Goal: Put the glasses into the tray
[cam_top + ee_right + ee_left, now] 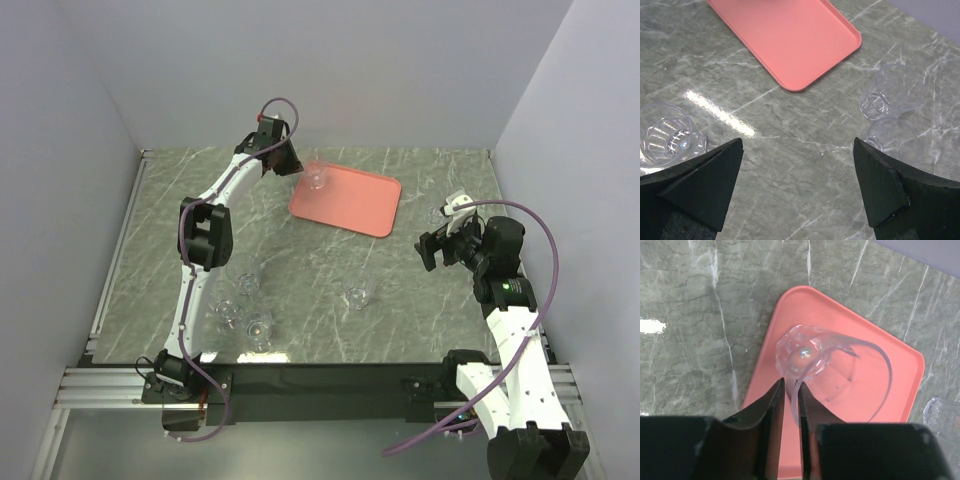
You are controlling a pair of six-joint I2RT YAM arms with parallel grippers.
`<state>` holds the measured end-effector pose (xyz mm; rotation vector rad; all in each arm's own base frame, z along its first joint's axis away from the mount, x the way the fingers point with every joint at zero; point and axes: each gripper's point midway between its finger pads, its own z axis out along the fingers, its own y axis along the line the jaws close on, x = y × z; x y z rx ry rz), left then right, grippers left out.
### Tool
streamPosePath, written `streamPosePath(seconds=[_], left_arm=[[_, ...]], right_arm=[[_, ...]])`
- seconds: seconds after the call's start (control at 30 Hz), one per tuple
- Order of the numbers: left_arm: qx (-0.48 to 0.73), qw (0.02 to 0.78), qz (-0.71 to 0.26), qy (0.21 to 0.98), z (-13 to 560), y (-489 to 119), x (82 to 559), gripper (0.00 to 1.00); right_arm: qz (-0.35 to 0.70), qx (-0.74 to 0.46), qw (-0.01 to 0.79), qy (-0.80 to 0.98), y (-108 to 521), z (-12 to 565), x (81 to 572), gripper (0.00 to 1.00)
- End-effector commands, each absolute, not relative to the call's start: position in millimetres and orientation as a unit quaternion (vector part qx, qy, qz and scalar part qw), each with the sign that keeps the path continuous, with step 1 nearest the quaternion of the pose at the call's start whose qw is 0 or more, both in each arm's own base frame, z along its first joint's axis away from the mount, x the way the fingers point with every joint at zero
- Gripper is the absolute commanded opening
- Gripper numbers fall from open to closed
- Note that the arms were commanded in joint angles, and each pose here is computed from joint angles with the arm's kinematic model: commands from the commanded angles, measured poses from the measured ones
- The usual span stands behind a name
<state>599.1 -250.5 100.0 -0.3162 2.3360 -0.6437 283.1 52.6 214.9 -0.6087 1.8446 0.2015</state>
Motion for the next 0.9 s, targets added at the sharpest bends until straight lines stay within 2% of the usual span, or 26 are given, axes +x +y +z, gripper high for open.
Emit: streamPosePath(seconds=[0.0,0.27,0.4,0.67,0.83,0.87], left_arm=[[-0.118,0.386,-0.269,0.874,136.9,-260.0,613.8,0.24],[-0.107,0.393,-0.285,0.868,153.7,-265.8,611.3,0.40],[-0.091,0.423,-0.303,0.849,192.9,-266.6,608.5,0.54],[-0.071,0.471,-0.306,0.825,252.7,-254.3,592.7,0.62],[-0.066,0.501,-0.258,0.823,265.6,-229.4,573.9,0.70],[-0.064,0.520,-0.256,0.812,288.5,-222.3,564.9,0.71]], right_arm=[[0.083,-0.261,0.568,0.776,51.5,219.0,282.2,0.97],[0.080,-0.261,0.570,0.775,50.3,219.7,282.2,0.97],[0.080,-0.259,0.569,0.776,49.1,219.1,282.3,0.97],[0.096,-0.261,0.560,0.780,51.9,215.0,281.9,0.97],[0.124,-0.268,0.550,0.781,60.0,212.5,279.4,0.97],[0.143,-0.276,0.545,0.779,66.1,211.1,277.9,0.97]])
